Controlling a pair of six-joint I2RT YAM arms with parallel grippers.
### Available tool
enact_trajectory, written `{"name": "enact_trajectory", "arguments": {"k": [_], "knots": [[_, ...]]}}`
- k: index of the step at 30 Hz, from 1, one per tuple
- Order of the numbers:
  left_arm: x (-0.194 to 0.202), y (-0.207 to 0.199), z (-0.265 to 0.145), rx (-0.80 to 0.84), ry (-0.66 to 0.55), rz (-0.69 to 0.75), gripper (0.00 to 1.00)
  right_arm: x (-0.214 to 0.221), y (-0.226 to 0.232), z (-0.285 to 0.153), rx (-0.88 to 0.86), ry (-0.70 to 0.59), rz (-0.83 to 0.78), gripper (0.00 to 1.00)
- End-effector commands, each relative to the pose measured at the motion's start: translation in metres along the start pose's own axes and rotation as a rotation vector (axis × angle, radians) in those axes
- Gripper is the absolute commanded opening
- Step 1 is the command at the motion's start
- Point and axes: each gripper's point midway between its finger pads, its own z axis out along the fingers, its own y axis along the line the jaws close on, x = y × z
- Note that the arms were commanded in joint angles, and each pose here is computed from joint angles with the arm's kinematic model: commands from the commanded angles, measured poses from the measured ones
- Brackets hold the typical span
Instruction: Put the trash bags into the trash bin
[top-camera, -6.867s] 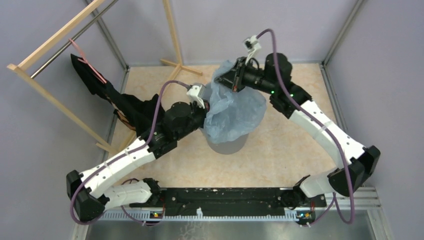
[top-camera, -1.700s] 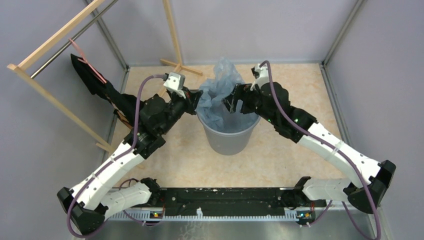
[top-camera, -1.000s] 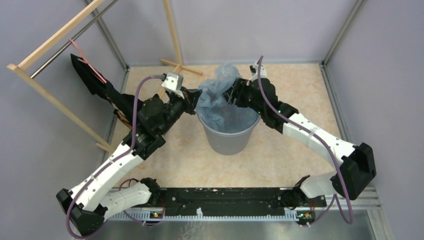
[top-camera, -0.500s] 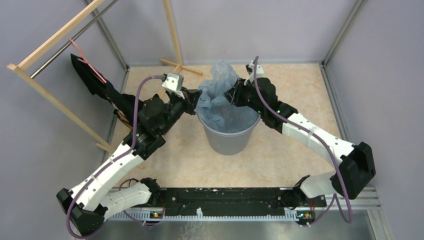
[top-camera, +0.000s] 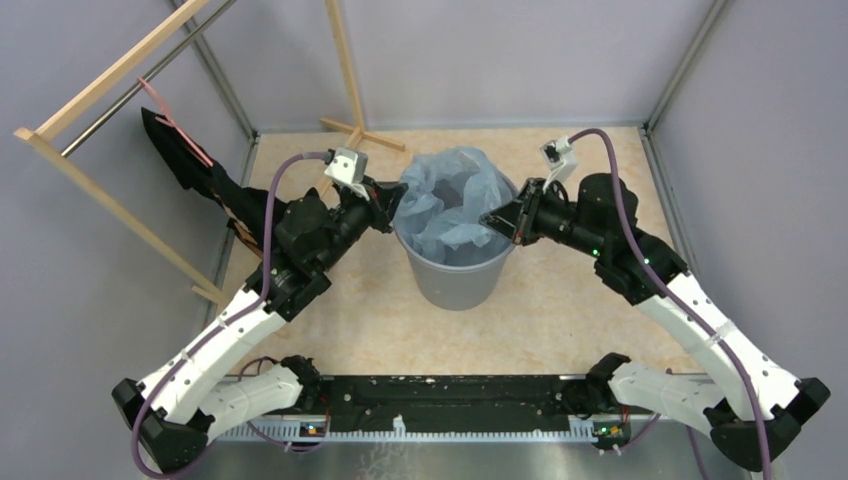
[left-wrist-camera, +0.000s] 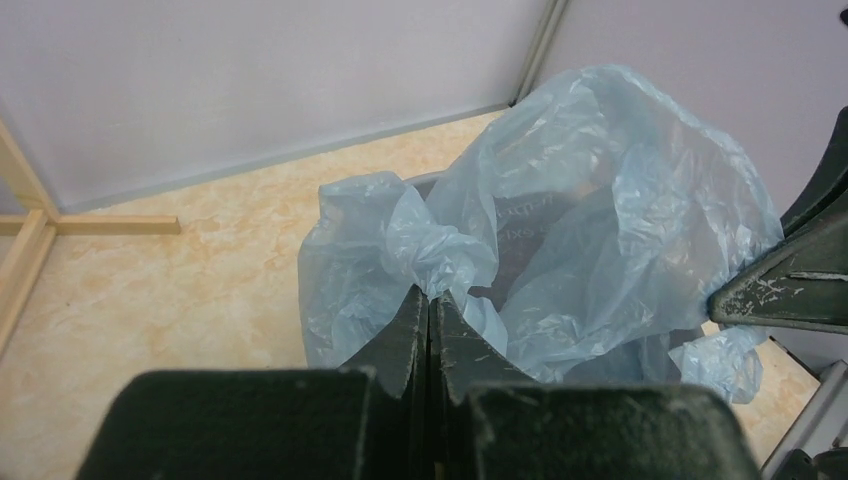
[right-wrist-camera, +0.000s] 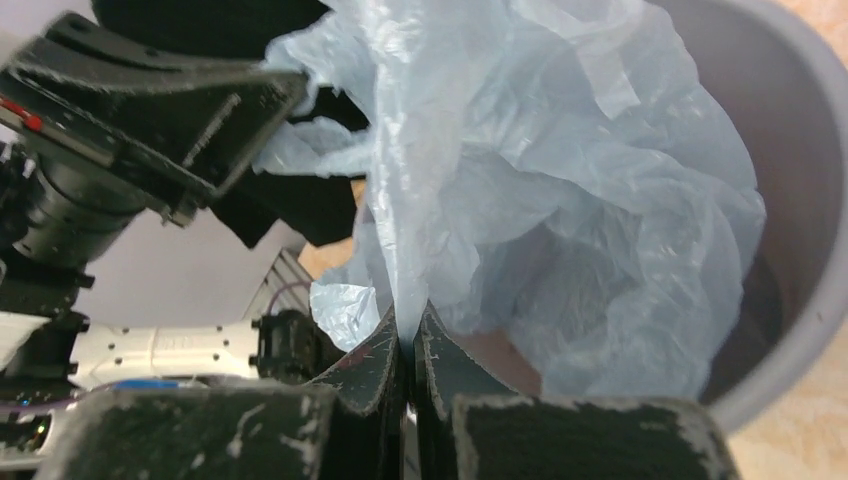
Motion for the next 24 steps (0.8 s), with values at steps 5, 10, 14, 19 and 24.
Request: {"name": "enact_trajectory", "arguments": {"k": [5, 10, 14, 19, 24], "knots": [[-0.02, -0.001, -0.005, -0.007, -0.042, -0.001, 0.0, 0.035, -0.027, -0.045, 0.095, 0.178, -0.056, 0.0], [-0.025, 0.012, -0.033, -0.092, -0.017, -0.053, 0.0, 0.034, -0.043, -0.086, 0.219, 0.185, -0.169, 0.0], [-0.029, 0.034, -0.053, -0.212, 0.008, -0.006, 0.0, 0.026, -0.086, -0.12, 0.48, 0.144, -0.253, 0.0], [-0.013, 0.042, -0.055, -0.268, 0.149, 0.024, 0.02, 0.026, -0.079, -0.111, 0.422, 0.123, -0.249, 0.0], [-0.029, 0.034, -0.06, -0.24, 0.142, 0.01, 0.36, 0.008, -0.072, -0.114, 0.414, 0.047, -0.268, 0.0]]}}
